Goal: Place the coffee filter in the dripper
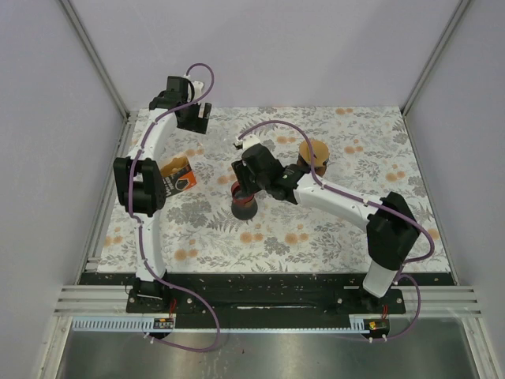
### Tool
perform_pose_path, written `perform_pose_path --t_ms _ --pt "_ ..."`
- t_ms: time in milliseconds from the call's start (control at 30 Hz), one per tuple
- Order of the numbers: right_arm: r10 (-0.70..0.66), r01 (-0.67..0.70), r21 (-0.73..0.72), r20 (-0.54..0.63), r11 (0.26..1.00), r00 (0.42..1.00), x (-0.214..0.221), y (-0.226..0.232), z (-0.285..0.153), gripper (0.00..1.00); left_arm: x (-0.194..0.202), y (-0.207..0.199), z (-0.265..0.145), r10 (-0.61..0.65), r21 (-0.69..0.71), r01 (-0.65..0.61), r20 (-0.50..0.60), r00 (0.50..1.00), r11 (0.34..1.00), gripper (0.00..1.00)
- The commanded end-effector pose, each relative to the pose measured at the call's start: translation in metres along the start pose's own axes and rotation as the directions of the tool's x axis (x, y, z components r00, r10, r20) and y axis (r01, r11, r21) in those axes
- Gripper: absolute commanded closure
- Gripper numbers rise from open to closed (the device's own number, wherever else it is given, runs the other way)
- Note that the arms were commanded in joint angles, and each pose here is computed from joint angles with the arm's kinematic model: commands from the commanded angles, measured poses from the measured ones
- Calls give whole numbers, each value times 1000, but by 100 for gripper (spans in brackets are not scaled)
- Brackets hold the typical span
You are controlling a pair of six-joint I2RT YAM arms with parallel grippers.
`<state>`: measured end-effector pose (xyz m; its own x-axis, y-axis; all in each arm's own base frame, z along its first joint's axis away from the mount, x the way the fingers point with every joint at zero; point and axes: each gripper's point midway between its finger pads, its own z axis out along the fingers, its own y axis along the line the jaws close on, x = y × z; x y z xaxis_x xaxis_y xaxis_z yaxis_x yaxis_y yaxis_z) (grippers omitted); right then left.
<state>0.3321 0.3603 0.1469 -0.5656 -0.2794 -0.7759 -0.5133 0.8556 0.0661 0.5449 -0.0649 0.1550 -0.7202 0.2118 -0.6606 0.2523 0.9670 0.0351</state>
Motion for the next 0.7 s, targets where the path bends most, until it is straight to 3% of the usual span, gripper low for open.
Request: perform_pose_path --t_ms 0,200,233,500,600,667 --pt "17 -4 -86 147 996 989 -49 12 -52 42 -24 18 12 31 -108 -28 28 999 994 11" --pt "16 -1 -76 193 997 981 -56 4 -76 40 -13 0 41 18 -23 -18 3 1000 1000 21" --pt "8 4 -60 207 998 978 -58 -1 -82 40 -5 -4 50 13 -12 -14 -18 1000 1000 30" --pt "-29 31 -4 239 1000 971 -63 -14 -93 38 16 -15 64 -16 43 19 -71 997 999 58" --pt "-29 32 -6 249 999 968 -66 -15 -96 38 19 -26 63 -61 90 68 -79 995 994 77" --pt "-34 37 -6 251 999 967 -66 -15 -98 38 19 -32 59 -100 110 109 -79 992 988 96"
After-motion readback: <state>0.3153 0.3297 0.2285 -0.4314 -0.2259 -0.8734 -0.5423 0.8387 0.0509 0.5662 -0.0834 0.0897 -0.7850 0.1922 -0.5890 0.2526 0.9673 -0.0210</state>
